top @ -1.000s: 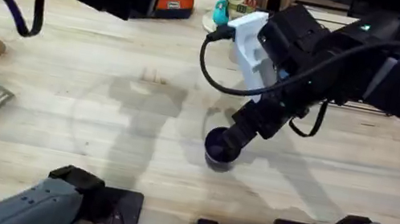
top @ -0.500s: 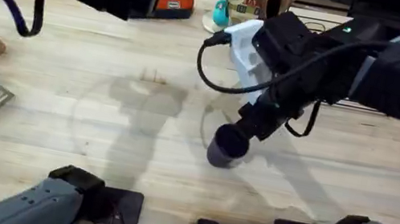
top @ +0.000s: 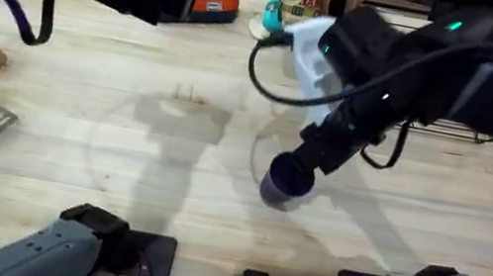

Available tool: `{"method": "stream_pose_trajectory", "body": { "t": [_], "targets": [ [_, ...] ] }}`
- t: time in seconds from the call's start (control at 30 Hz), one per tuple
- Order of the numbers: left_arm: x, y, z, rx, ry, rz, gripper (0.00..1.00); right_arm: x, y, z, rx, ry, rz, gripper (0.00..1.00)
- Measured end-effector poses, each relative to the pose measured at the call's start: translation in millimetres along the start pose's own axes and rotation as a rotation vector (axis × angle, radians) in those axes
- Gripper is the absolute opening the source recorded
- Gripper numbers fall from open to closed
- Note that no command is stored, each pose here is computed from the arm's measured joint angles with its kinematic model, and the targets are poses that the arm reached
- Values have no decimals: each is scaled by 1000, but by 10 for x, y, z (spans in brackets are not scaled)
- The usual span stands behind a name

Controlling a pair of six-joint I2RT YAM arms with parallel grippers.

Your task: Pick up the cup on the table and put them onto the rack.

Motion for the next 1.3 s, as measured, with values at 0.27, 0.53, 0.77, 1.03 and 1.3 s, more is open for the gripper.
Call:
{"method": "stream_pose_trajectory", "body": {
  "t": [0.27, 0.53, 0.77, 1.03, 1.3],
  "targets": [
    [0, 0, 0, 0, 0, 0, 993, -287, -170, -803, 18, -231, 71, 31],
    [0, 0, 0, 0, 0, 0, 993, -282, -725, -1345, 70, -353, 270, 31],
    [0, 0, 0, 0, 0, 0, 993, -116, -1232, -1528, 113, -405, 448, 31],
    [0, 0, 0, 0, 0, 0, 993, -31, -1558, -1656, 153, -469, 543, 32],
    [0, 0, 1, 0, 0, 0, 993, -41, -1676, -1718, 186, -508, 559, 31]
  ]
}}
Point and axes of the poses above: each hand's point on the last joint's axis, 136 mm out from that joint toward the fingers, its own z axis out along the fingers, its own y axis along the line the jaws close on, x = y × z, the point moved 4 cm from there along -z, back along the fingers, and after that the axes turned 9 degrees about z, right-handed, at the moved point
